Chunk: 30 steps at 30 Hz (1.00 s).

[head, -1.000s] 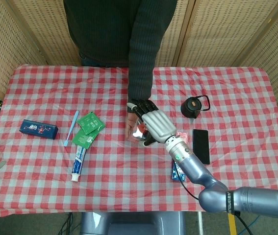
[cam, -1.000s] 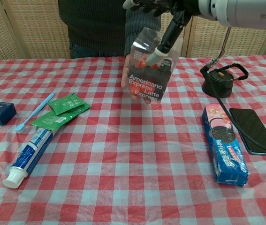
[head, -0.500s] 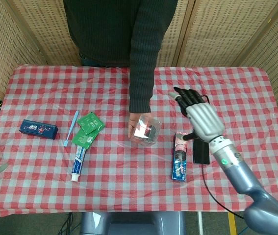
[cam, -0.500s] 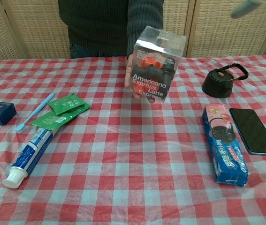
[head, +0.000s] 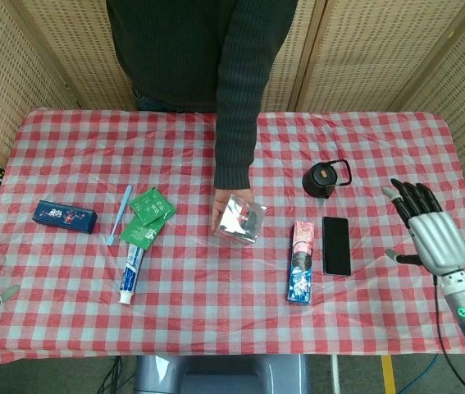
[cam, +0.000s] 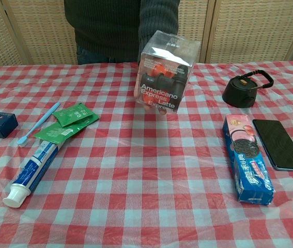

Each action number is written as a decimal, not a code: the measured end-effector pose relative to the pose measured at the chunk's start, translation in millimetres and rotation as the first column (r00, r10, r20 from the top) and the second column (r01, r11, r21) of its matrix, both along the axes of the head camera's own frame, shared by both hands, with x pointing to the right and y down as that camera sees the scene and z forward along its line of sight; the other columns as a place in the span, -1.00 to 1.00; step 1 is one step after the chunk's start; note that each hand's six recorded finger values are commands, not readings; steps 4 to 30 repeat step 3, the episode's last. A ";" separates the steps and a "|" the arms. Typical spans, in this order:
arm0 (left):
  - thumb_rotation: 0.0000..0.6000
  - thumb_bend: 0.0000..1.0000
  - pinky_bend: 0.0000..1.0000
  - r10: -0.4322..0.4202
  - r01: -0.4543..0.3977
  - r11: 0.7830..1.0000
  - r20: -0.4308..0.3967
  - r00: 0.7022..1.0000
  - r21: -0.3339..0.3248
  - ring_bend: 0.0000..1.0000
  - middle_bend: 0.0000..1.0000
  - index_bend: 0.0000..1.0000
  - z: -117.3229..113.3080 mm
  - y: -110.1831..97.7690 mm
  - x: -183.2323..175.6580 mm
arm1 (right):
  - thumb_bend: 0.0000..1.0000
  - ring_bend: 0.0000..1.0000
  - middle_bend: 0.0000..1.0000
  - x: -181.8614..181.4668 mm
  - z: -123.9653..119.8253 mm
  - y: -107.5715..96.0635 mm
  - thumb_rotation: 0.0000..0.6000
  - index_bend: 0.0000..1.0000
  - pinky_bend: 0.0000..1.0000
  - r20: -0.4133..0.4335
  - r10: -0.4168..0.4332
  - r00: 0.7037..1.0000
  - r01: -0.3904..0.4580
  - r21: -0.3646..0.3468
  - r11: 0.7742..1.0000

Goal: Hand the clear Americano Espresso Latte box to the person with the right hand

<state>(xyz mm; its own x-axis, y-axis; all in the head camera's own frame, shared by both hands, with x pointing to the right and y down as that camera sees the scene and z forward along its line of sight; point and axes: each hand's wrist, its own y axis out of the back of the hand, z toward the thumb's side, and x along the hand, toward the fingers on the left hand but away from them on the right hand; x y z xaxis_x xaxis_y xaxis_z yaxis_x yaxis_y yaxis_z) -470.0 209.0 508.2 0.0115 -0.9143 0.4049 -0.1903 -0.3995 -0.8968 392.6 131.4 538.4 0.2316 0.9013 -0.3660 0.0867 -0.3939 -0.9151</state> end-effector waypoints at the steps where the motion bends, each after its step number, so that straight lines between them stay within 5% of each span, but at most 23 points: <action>1: 1.00 -1.00 -1.00 0.005 -0.005 1.000 0.000 1.000 0.000 -1.00 -1.00 -1.00 0.0 1.1 1.3 | -1.00 -1.00 -1.00 7.4 4.6 10.7 1.00 -1.00 -1.00 0.003 0.015 1.000 -0.015 0.000 1.000; 3: 1.00 -1.00 -1.00 0.012 -0.012 1.000 -0.002 1.000 0.000 -1.00 -1.00 -1.00 -0.1 2.6 3.1 | -1.00 -1.00 -1.00 19.8 13.1 32.4 1.00 -1.00 -1.00 0.018 0.046 0.999 -0.046 -0.006 0.999; 30: 1.00 -1.00 -1.00 0.012 -0.012 1.000 -0.002 1.000 0.000 -1.00 -1.00 -1.00 -0.1 2.6 3.1 | -1.00 -1.00 -1.00 19.8 13.1 32.4 1.00 -1.00 -1.00 0.018 0.046 0.999 -0.046 -0.006 0.999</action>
